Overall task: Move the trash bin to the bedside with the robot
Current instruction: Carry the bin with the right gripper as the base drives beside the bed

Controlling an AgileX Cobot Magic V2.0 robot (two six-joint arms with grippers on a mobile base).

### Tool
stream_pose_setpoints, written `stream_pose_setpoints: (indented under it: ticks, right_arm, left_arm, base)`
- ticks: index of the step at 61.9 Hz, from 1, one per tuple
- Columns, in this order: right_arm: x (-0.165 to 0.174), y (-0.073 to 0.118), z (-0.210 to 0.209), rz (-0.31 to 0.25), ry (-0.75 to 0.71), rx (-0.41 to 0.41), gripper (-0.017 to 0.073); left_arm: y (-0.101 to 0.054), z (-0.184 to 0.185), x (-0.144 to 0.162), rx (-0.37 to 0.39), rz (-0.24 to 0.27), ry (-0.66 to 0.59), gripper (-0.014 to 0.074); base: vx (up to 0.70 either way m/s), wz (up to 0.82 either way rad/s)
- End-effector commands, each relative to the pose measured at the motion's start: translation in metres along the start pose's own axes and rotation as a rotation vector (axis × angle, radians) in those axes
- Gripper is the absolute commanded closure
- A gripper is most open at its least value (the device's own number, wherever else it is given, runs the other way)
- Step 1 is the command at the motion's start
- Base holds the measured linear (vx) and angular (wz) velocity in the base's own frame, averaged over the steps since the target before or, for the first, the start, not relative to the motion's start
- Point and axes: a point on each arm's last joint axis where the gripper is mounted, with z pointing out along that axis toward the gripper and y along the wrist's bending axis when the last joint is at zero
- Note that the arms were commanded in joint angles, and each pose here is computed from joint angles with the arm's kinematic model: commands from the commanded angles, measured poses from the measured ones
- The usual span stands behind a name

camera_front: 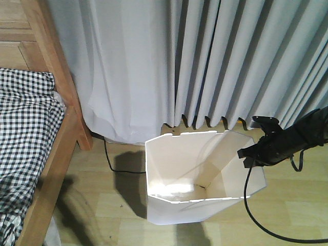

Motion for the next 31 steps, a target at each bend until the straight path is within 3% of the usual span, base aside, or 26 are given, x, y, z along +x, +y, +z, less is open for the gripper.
stream_pose_setpoints:
  ticks: [1, 31]
  right_arm:
    - [-0.0147, 0.0179, -0.0266, 0.036, -0.057, -0.117, 0.0565]
    - [-0.0147, 0.0179, -0.0266, 0.036, -0.057, -0.117, 0.0565]
  left_arm:
    - [0.0002, 0.0015, 0.0028, 0.006, -0.012, -0.050, 0.0599]
    - [0.0002, 0.0015, 0.0028, 0.006, -0.012, -0.050, 0.0599]
  base:
    - [0.08, 0.04]
    - [0.03, 0.01]
